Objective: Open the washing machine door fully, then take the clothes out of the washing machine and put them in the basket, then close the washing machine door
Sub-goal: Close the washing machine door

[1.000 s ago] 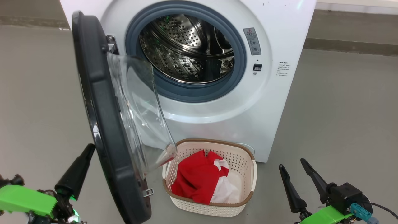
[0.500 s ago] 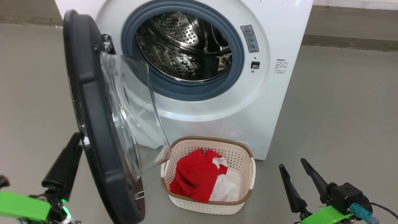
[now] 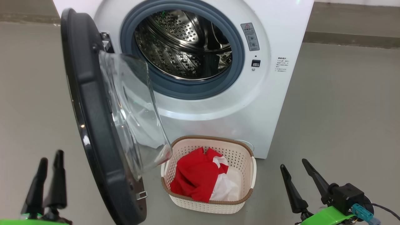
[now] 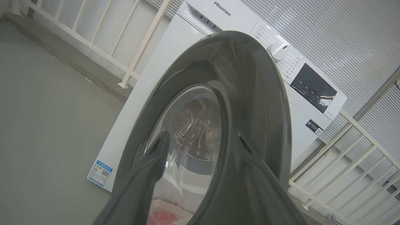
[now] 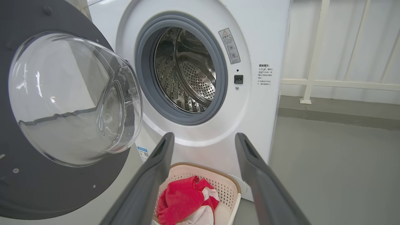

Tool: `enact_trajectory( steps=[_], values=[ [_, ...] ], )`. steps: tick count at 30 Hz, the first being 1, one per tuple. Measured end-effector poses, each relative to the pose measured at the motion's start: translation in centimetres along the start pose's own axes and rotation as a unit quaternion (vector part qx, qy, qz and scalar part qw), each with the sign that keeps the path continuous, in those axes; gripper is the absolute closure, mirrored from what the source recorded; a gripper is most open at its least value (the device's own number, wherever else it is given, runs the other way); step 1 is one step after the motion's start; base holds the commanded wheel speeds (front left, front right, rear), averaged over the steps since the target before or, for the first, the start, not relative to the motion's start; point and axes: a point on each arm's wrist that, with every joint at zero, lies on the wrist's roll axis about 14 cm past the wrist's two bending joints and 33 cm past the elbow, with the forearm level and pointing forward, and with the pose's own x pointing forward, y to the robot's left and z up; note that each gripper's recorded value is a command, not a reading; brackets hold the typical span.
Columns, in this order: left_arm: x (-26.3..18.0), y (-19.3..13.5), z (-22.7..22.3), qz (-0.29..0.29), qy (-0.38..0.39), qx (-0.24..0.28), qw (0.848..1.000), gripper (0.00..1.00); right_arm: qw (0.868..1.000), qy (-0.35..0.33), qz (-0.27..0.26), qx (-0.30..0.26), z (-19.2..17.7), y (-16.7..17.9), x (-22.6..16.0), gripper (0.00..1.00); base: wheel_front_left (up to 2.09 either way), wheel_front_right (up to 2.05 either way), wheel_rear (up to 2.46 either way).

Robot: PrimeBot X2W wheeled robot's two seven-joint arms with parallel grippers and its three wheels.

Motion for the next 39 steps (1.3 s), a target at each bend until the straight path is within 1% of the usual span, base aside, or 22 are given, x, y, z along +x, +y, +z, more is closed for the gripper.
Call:
enact_trajectory(
  steps=[4,5,10,11,13,21,39],
  values=[
    [-0.4,0.1,-0.9,-0.014,-0.007,0.066,0.998,0.00,1.000,0.001,-0.001,0.002,-0.1,0.0,0.0,0.00,0.00,0.00,0.00],
    [-0.8,1.2,-1.0,-0.012,-0.026,0.137,0.990,0.00,1.000,0.001,-0.003,0.002,-0.1,-0.1,0.0,0.00,0.00,0.00,0.00],
    [-1.3,2.2,-2.9,-0.015,0.000,0.222,0.975,0.00,1.000,0.001,-0.006,0.003,-0.1,-0.3,-0.1,0.00,0.00,0.00,0.00],
    [-1.9,3.0,-4.2,-0.014,0.027,0.256,0.966,0.00,1.000,0.000,-0.008,0.003,-0.1,-0.4,-0.2,0.00,0.00,0.00,0.00],
    [-2.2,3.2,-5.0,-0.018,0.040,0.283,0.958,0.00,1.000,0.000,-0.009,0.002,0.0,-0.5,-0.3,0.00,0.00,0.00,0.00],
    [-2.9,4.1,-6.2,-0.002,0.056,0.307,0.950,0.00,1.000,-0.001,-0.007,0.002,0.0,-0.4,-0.3,0.00,0.00,0.00,0.00],
    [-3.7,5.0,-6.6,0.022,0.058,0.291,0.955,0.00,1.000,-0.008,-0.007,0.001,0.6,-0.2,-0.5,0.00,0.00,0.00,0.00]
  ],
)
